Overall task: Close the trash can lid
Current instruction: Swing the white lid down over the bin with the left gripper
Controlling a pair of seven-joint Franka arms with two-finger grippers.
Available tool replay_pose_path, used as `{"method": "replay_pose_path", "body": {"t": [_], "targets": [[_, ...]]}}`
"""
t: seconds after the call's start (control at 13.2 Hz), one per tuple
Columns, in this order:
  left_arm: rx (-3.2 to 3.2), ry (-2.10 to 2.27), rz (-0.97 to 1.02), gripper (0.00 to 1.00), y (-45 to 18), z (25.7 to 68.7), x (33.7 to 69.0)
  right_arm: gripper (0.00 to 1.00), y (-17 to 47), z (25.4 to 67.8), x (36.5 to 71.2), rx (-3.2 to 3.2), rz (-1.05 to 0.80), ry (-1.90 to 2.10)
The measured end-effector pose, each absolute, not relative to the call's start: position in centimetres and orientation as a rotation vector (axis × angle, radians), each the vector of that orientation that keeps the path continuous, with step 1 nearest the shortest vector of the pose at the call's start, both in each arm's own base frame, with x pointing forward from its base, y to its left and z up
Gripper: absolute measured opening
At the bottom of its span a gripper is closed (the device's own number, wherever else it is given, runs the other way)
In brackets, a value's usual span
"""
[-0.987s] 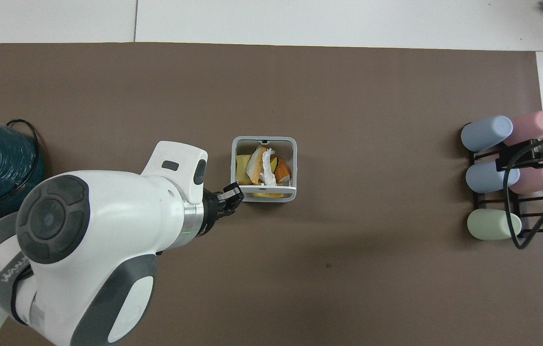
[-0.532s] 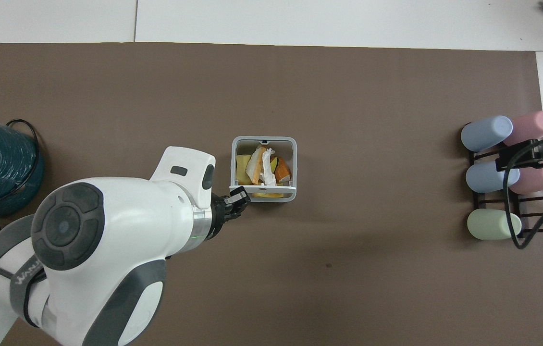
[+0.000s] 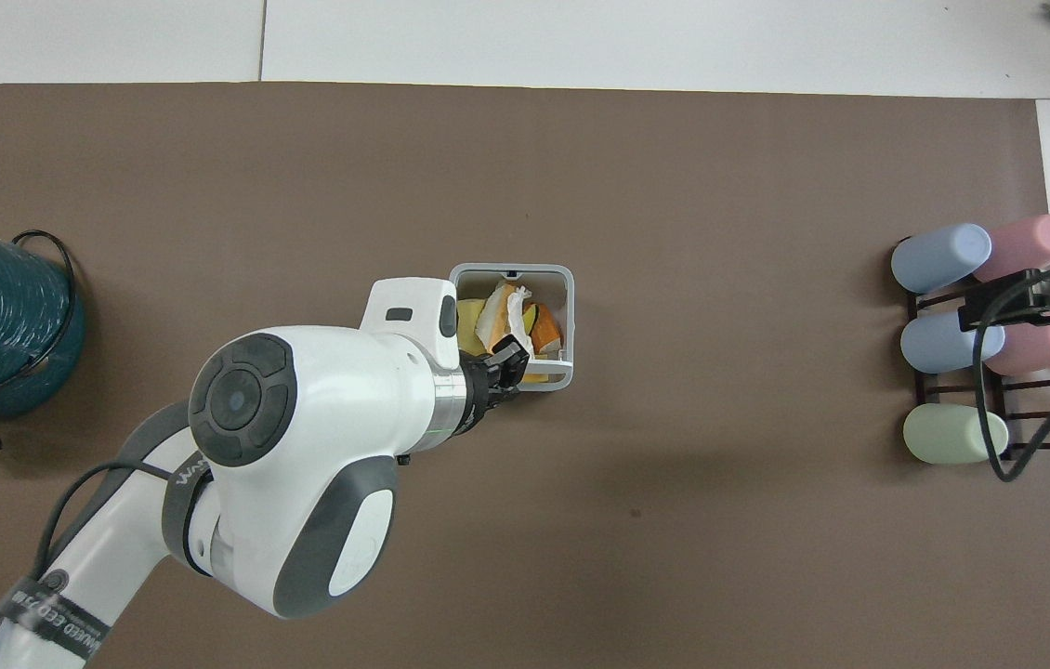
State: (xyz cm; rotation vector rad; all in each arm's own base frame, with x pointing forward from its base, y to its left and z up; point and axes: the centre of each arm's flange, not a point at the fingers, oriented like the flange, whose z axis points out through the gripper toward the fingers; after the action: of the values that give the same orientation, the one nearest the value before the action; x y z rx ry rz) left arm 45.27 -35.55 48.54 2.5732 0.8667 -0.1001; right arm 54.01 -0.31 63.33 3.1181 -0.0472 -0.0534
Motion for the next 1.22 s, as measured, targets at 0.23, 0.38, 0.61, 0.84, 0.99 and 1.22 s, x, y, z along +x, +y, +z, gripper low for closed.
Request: {"method": "replay_pose_path", "body": {"t": [0.23,0.38,0.61,0.84,0.99,1.22], "targets": [[2.545,0.908,-0.080,0.01,-34.3,48.7,46.4,1.00,-0.3,63.3,54.0,3.118,-0.053,-0.047],[2.521,0.937,-0.078,0.01,-33.6,48.7,47.0,1.00,-0.3,63.3,54.0,3.118,-0.053,-0.047],[2.482,0.958,-0.062,0.01,-33.6,48.5,47.6,1.00,-0.3,63.3,54.0,3.118,-0.053,-0.047],[2.455,0.976,-0.023,0.01,-33.9,47.3,48.6,1.00,-0.3,63.3,54.0,3.118,-0.053,-0.047],[2.444,0.983,-0.006,0.01,-34.1,46.7,49.1,1.00,-0.3,63.3,54.0,3.118,-0.053,-0.047],[2.435,0.986,-0.001,0.01,-34.3,46.8,49.6,1.00,-0.3,63.3,54.0,3.118,-0.053,-0.047]]}}
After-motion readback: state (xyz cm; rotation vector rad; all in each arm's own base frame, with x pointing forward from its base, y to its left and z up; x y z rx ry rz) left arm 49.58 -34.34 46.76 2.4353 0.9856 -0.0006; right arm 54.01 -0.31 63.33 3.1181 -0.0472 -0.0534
